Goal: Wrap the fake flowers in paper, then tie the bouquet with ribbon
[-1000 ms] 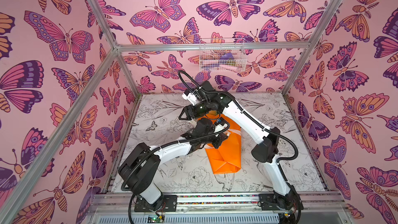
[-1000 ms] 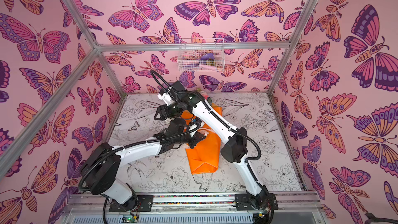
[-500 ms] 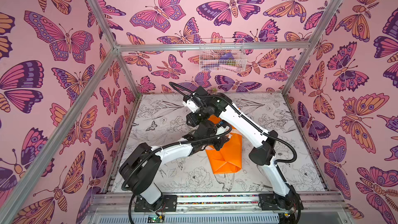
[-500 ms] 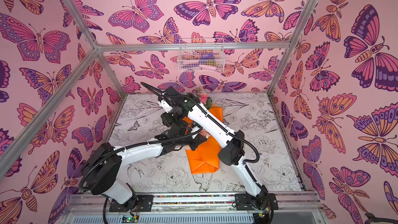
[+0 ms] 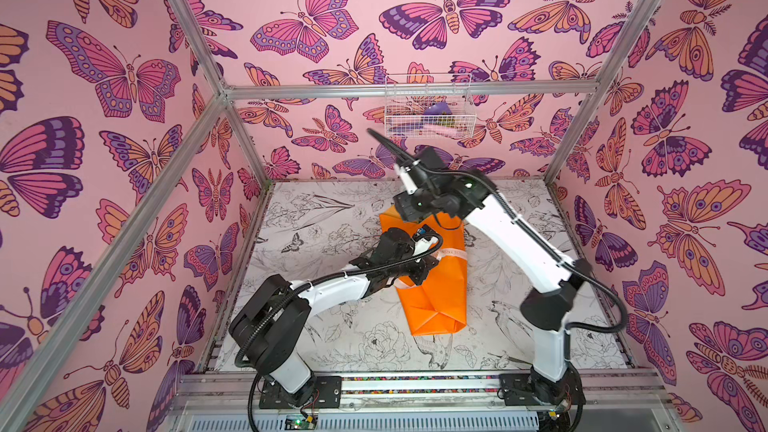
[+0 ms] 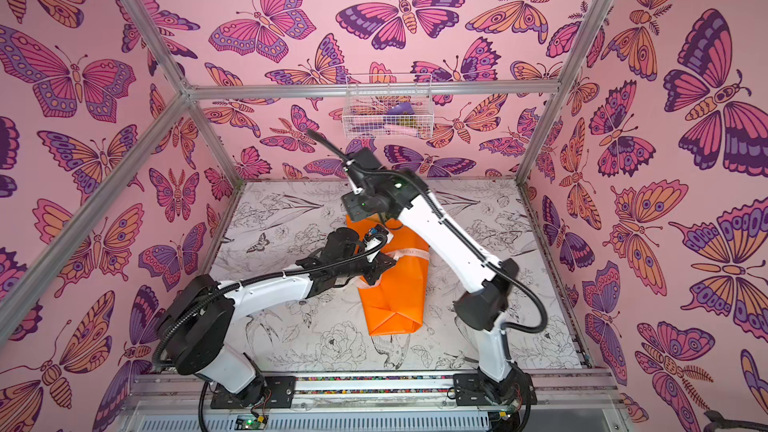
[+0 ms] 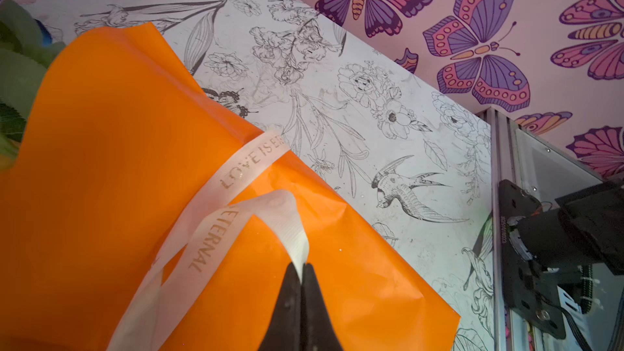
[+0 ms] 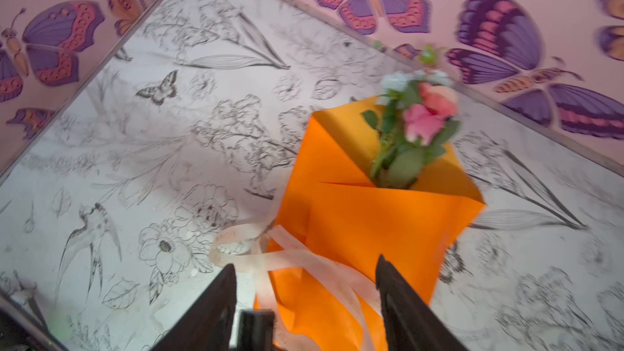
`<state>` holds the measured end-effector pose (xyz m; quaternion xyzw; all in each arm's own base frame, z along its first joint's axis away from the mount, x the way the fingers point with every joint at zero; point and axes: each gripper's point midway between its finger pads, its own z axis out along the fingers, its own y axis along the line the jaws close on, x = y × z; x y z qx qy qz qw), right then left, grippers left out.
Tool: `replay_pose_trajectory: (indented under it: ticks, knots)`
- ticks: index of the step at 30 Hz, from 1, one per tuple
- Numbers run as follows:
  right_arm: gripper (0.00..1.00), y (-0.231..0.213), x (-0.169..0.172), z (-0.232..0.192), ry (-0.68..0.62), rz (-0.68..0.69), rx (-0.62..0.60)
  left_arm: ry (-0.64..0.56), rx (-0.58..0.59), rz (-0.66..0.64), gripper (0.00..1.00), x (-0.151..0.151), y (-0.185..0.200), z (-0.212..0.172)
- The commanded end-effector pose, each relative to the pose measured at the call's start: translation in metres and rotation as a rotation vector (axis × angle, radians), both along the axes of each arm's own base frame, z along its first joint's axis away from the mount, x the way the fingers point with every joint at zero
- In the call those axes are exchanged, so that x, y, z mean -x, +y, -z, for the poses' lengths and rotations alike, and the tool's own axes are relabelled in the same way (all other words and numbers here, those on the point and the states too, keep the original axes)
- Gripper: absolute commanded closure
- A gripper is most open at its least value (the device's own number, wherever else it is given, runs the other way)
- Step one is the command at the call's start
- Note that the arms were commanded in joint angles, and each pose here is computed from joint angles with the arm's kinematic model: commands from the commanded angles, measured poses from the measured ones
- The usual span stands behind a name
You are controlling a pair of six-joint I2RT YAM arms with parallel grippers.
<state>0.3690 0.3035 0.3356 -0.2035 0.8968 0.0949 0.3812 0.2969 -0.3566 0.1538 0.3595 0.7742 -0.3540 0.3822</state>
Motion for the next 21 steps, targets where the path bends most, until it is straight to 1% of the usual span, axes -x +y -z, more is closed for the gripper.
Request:
replay_pose_trajectory:
  ticks: [1,3,5,7,11,13,16,18,21]
  knots:
    - [0.31,-0.049,-0.007,-0.035,-0.122,0.17,-0.102,0.006,0.048,-0.021,1.0,-0.008,0.003,-0.008]
    - [0.31,-0.073,0.0,-0.039,-0.155,0.219,-0.153,0.02,0.068,-0.043,1.0,-0.013,0.007,-0.01]
    - [0.32,-0.088,0.012,-0.039,-0.188,0.222,-0.173,0.042,0.088,-0.07,1.0,-0.021,0.011,-0.012]
    - [0.34,-0.092,0.026,-0.036,-0.21,0.183,-0.191,0.073,0.11,-0.105,1.0,-0.031,0.017,-0.014]
    - [0.37,-0.094,0.056,-0.007,-0.229,0.109,-0.204,0.17,0.174,-0.165,1.0,-0.055,0.03,-0.017]
    - [0.37,-0.089,0.073,0.008,-0.261,0.059,-0.18,0.226,0.201,-0.196,1.0,-0.066,0.037,-0.014]
    - [0.39,-0.068,0.098,0.04,-0.291,-0.04,-0.118,0.305,0.238,-0.228,1.0,-0.082,0.046,-0.008]
    - [0.41,-0.051,0.114,0.063,-0.303,-0.106,-0.044,0.342,0.249,-0.24,1.0,-0.089,0.049,-0.003]
    - [0.44,-0.021,0.135,0.095,-0.311,-0.201,0.068,0.362,0.251,-0.252,1.0,-0.092,0.052,0.001]
